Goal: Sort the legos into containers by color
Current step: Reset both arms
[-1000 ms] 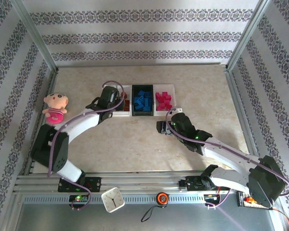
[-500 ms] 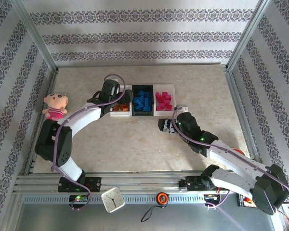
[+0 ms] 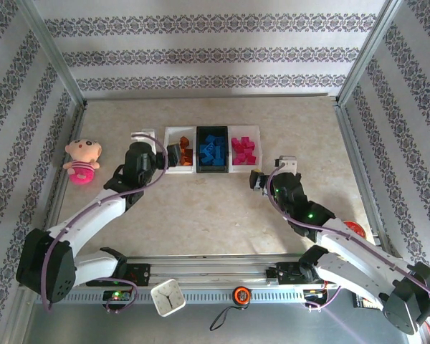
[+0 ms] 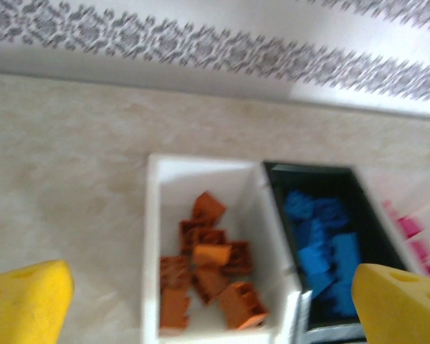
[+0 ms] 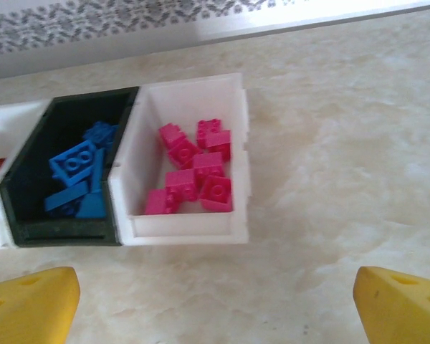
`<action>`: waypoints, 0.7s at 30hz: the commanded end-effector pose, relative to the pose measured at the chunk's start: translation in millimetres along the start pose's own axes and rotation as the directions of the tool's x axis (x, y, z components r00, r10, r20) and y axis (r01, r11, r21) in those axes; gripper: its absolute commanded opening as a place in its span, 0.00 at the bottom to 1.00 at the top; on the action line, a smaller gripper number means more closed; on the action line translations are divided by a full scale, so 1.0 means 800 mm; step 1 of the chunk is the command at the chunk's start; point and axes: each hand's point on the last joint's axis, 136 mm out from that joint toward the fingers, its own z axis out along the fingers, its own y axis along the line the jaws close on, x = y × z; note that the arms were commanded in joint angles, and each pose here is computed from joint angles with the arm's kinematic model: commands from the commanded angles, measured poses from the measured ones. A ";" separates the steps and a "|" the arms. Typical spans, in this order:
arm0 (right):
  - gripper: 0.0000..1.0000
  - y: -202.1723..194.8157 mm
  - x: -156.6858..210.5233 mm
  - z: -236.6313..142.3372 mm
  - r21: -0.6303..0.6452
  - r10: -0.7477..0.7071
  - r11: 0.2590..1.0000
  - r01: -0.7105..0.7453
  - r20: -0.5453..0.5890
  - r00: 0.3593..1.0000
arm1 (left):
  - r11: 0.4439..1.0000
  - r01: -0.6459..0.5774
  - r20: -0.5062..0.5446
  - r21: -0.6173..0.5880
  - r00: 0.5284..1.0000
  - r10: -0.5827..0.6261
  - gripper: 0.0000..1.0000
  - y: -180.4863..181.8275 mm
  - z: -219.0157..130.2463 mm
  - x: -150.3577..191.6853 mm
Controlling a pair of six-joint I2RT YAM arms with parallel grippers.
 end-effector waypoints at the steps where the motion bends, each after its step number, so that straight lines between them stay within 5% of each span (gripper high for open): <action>1: 0.98 -0.028 -0.015 0.000 0.109 -0.003 0.994 -0.005 0.075 0.997 | 0.983 -0.151 0.101 -0.102 0.982 0.161 0.99 0.032 0.005 -0.020; 4: 0.98 -0.041 -0.017 0.003 0.151 0.004 0.988 -0.017 0.086 0.996 | 0.954 -0.236 0.034 -0.185 0.969 0.246 0.99 0.070 0.018 -0.001; 8: 0.98 -0.053 -0.014 0.008 0.165 0.021 0.986 -0.036 0.090 0.996 | 0.948 -0.221 -0.050 -0.230 0.975 0.215 0.99 0.121 0.031 0.035; 21: 0.98 -0.059 -0.033 0.018 0.128 -0.067 0.991 0.048 0.151 0.986 | 0.970 -0.179 0.060 -0.162 0.980 0.191 0.99 0.158 0.061 0.096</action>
